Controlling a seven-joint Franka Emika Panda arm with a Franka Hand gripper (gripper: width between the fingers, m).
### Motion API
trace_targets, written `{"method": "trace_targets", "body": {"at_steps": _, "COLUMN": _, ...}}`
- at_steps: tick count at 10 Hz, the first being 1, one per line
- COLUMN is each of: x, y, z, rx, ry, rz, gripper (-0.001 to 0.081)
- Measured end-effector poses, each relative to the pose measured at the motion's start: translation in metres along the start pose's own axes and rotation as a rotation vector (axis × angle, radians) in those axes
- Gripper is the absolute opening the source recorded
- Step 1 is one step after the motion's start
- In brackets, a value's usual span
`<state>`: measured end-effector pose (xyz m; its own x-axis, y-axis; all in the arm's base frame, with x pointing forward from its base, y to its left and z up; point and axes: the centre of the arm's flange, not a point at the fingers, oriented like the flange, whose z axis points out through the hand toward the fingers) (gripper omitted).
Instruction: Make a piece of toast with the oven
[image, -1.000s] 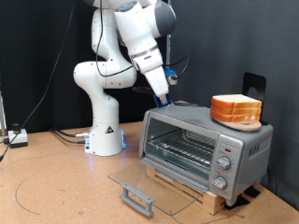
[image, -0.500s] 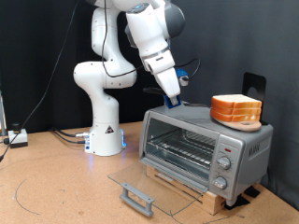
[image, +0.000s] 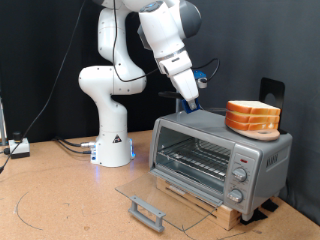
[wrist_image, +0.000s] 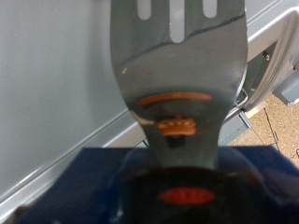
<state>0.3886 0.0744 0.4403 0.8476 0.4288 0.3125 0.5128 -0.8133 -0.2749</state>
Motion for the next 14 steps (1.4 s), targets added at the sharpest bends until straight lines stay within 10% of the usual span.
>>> {"method": "trace_targets", "body": {"at_steps": 14, "x": 0.037, "y": -0.051, "z": 0.048, "rx": -0.024, "ry": -0.012, "rz": -0.037, "gripper": 0.0410}}
